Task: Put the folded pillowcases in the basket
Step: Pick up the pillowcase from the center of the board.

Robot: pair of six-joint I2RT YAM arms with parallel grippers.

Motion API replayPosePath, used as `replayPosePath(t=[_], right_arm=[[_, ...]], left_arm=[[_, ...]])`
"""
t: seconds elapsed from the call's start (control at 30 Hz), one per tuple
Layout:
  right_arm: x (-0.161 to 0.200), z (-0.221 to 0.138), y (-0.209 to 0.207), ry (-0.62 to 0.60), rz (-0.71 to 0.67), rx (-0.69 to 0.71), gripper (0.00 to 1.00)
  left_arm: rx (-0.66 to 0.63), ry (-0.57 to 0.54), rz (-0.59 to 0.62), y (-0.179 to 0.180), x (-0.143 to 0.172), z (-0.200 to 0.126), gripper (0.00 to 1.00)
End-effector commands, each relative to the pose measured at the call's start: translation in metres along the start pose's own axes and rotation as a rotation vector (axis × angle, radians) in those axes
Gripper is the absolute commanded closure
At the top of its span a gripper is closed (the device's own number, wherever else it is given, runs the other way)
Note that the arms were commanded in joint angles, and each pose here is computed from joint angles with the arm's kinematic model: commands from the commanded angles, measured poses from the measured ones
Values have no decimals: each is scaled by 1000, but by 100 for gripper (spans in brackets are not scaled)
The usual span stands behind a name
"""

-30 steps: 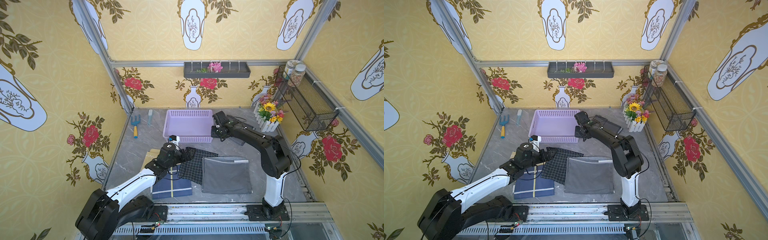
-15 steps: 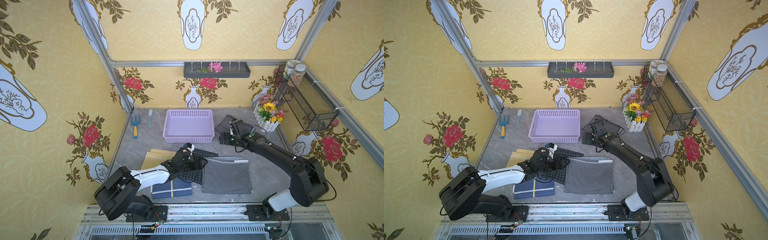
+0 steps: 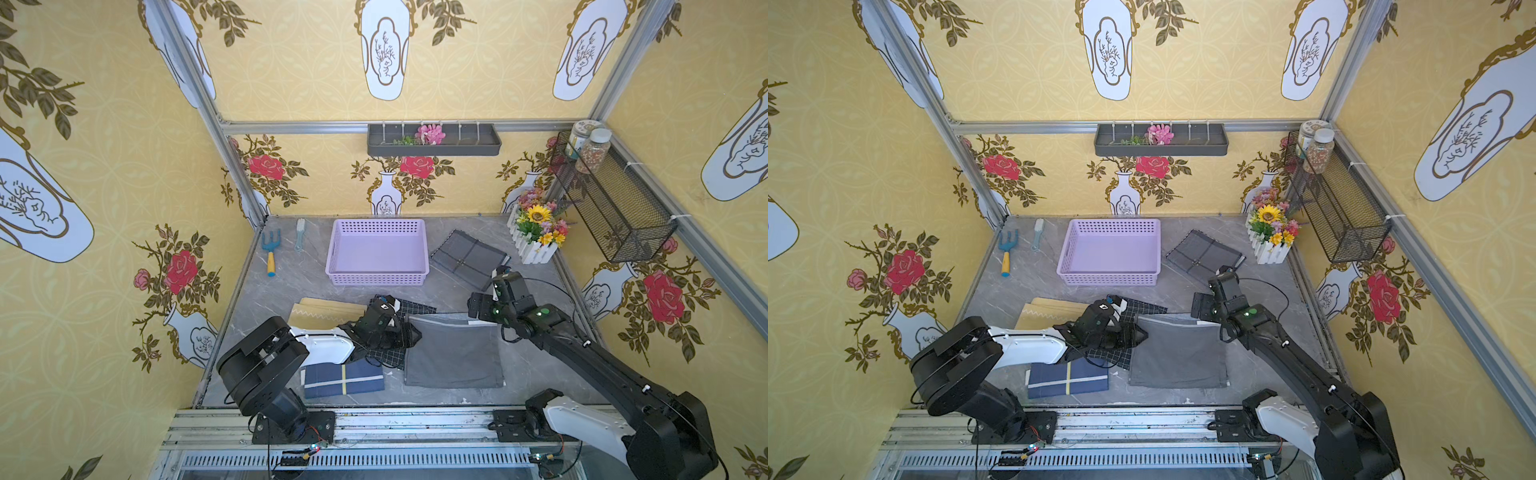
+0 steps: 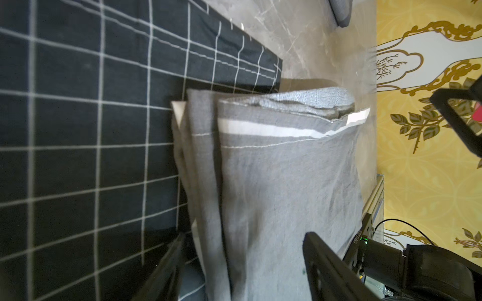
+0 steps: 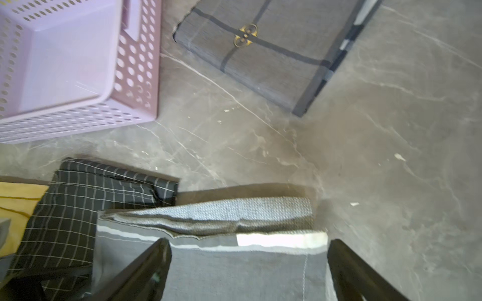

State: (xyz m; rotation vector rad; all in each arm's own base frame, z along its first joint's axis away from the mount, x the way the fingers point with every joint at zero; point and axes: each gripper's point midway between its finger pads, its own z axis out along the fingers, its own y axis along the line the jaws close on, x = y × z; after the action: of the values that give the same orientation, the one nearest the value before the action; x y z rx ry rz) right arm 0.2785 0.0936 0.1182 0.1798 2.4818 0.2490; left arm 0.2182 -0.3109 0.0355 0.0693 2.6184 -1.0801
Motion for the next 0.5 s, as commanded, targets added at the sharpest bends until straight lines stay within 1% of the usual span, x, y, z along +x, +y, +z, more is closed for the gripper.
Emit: replayPosePath(t=[0.0, 0.1, 0.17, 0.3, 0.47], right_arm=[[12, -1, -6, 23, 12, 4, 3], [23, -1, -10, 54, 25, 9, 3], [30, 0, -16, 75, 41, 33, 3], [39, -1, -29, 98, 76, 95, 3], [43, -1, -36, 113, 118, 124, 3]], left_arm=[[-37, 30, -5, 5, 8, 6, 25], [-62, 49, -4, 9, 13, 9, 26], [-67, 58, -7, 9, 14, 11, 30], [-74, 70, -7, 9, 18, 13, 41], [-85, 64, -8, 9, 17, 10, 57]])
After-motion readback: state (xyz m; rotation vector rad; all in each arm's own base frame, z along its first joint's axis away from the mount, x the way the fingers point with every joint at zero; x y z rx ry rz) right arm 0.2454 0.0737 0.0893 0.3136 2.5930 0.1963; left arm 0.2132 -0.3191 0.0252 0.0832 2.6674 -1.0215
